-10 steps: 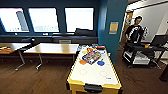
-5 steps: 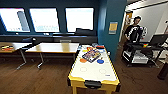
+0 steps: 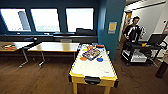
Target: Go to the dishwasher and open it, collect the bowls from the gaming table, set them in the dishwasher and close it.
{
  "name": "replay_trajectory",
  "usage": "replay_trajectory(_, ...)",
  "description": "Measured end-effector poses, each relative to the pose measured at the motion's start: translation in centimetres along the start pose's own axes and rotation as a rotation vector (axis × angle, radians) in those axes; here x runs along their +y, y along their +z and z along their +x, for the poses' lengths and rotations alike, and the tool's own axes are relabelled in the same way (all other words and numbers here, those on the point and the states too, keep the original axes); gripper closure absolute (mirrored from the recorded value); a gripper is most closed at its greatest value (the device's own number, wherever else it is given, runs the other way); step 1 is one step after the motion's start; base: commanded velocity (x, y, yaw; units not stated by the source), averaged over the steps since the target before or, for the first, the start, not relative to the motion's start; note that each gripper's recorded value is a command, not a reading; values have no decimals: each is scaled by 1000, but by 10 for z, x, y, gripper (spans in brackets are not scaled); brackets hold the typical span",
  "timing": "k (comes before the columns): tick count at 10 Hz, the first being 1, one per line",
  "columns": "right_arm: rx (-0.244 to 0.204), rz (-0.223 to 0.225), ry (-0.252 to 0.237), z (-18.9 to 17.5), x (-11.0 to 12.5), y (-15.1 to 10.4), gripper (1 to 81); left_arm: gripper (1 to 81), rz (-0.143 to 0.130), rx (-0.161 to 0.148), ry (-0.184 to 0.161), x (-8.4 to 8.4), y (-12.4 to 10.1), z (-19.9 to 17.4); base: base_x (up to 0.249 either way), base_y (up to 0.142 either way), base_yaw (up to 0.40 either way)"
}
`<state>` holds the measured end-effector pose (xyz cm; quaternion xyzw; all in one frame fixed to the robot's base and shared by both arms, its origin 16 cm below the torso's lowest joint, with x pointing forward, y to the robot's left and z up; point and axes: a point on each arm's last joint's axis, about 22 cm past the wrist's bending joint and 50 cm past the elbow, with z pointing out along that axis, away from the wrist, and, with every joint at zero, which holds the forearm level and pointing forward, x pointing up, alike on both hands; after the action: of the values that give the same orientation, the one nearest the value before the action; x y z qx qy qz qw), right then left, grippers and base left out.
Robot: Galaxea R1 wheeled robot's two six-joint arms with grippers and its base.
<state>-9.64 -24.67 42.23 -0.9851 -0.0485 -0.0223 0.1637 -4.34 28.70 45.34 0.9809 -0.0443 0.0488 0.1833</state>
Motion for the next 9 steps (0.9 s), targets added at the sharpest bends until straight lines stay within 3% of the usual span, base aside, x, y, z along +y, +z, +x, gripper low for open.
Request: replay_trajectory(9,-1,1,0,-2,0,0,811,811,-2,-5,-2,1,0,-6,-141,0,0)
